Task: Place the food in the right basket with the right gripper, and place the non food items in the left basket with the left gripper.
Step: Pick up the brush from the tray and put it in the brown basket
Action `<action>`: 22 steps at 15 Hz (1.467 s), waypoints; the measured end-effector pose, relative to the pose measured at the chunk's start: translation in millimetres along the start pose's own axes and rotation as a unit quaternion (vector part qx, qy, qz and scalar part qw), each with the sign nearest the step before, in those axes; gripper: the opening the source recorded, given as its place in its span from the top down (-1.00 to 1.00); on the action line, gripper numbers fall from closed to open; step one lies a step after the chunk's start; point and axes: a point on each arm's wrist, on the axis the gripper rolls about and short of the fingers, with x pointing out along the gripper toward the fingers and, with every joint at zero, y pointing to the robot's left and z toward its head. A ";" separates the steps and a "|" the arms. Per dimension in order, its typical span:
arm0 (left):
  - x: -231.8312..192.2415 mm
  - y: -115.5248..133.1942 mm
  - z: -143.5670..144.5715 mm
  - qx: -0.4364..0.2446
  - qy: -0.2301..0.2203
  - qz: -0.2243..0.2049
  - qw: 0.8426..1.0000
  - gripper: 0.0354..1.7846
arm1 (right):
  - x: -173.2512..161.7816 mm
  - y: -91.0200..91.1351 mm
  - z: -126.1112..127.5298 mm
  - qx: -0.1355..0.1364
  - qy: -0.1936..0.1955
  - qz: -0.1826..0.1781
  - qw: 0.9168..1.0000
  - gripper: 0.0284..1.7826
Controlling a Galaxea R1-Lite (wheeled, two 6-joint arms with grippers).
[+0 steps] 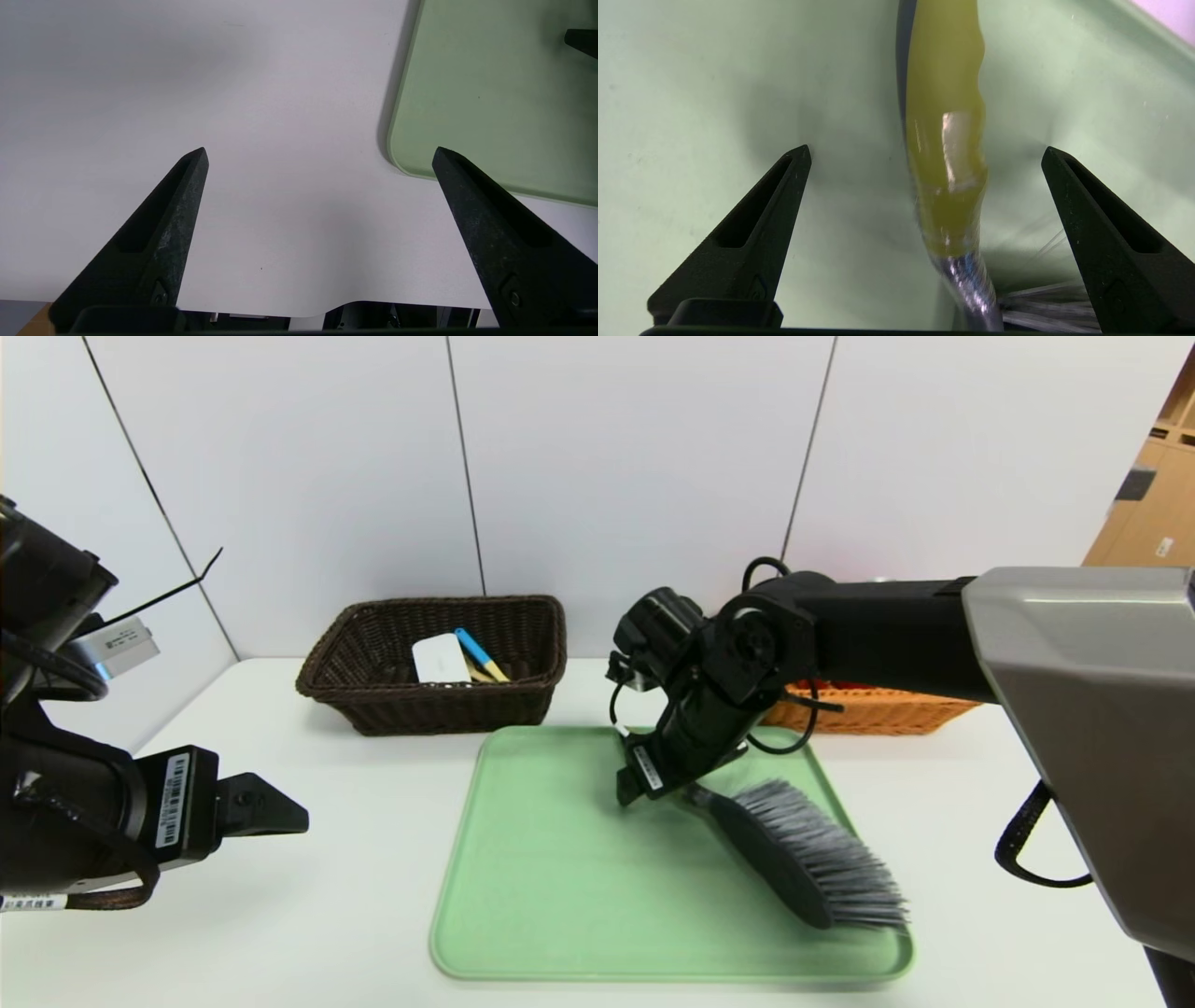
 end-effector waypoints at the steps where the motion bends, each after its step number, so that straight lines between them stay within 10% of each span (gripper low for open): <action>1: 0.4 0.1 -0.2 0.000 0.000 0.000 1.000 -0.89 | 2.6 0.0 1.7 0.001 -0.007 -0.002 1.000 -0.92; 5: 1.2 0.1 -0.9 0.001 0.002 0.001 1.000 -0.89 | 8.0 -2.2 2.9 0.003 -0.009 -0.005 1.000 -0.83; 13: 1.1 0.5 -0.8 0.000 0.001 0.002 1.000 -0.89 | 9.6 -1.9 1.8 0.002 -0.003 -0.004 1.000 0.52; 22: 0.7 0.4 -0.2 -0.001 -0.001 0.003 1.000 -0.89 | -1.1 0.3 4.5 0.009 -0.022 0.003 1.000 0.52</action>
